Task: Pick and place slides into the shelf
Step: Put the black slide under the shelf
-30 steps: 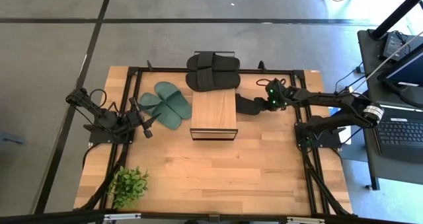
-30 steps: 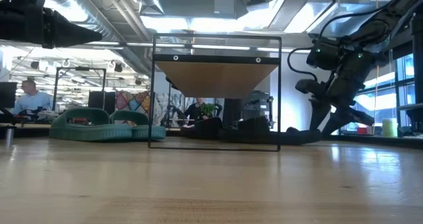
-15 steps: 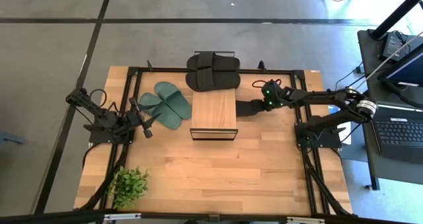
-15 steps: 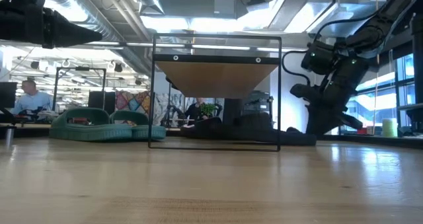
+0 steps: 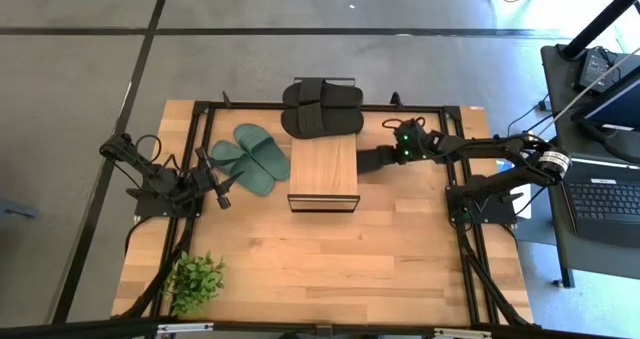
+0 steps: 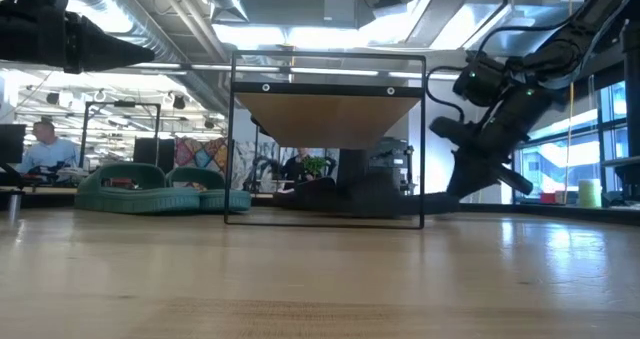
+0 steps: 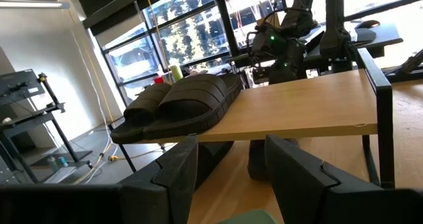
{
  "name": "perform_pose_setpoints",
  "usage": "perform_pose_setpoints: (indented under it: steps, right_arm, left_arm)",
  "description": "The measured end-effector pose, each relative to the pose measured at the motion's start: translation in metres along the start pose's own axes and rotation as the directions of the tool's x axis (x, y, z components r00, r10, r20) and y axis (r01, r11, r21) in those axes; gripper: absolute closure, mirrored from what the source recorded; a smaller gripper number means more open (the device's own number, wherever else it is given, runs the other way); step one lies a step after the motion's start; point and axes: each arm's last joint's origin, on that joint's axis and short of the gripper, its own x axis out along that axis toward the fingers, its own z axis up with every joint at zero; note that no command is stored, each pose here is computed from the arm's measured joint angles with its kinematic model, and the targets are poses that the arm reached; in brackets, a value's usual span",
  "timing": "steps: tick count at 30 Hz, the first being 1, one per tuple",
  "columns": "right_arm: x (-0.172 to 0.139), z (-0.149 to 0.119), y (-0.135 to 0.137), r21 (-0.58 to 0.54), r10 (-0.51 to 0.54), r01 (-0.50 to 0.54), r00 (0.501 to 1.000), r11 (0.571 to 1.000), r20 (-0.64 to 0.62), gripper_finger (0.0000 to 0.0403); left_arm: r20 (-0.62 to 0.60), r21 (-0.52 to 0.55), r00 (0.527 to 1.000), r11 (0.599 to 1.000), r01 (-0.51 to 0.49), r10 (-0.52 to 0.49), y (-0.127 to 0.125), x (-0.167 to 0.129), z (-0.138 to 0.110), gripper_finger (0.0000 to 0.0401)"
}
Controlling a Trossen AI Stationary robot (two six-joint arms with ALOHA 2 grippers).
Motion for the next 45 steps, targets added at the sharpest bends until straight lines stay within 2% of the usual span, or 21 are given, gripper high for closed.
perform_pose_setpoints:
  steps: [4,12,23,29,37,45]
  right_arm:
    - [0.0,0.004,0.004,0.024,0.037,-0.038,0.999,0.999,0.036,0.0387]
    - [0.0,0.003,0.004,0.09,0.032,-0.036,0.998,0.995,0.049,0.0387]
    - [0.001,0.011,0.015,0.108,0.047,-0.058,0.994,0.992,0.101,0.0388]
    - [0.017,0.019,0.028,0.09,0.016,-0.023,0.997,0.996,0.081,0.0388]
    - [0.042,0.04,0.047,0.045,0.008,-0.012,0.997,0.999,0.076,0.039]
    - [0.067,0.043,0.048,0.045,-0.03,0.028,0.999,0.999,0.037,0.039]
  left_arm:
    - [0.0,-0.001,1.0,1.0,-0.001,0.001,0.0,0.0,0.0,0.0233]
    - [0.0,-0.003,1.0,1.0,0.0,0.0,0.0,0.0,0.0,0.0233]
    - [0.0,-0.003,1.0,1.0,-0.001,0.001,0.0,0.0,0.0,0.0233]
    - [-0.006,0.012,1.0,1.0,0.002,-0.002,0.0,0.0,-0.001,0.0233]
    - [-0.048,0.087,0.999,0.996,0.021,-0.017,-0.003,0.0,-0.008,0.0233]
    - [-0.048,0.086,0.999,0.996,0.022,-0.018,-0.003,0.0,-0.008,0.0233]
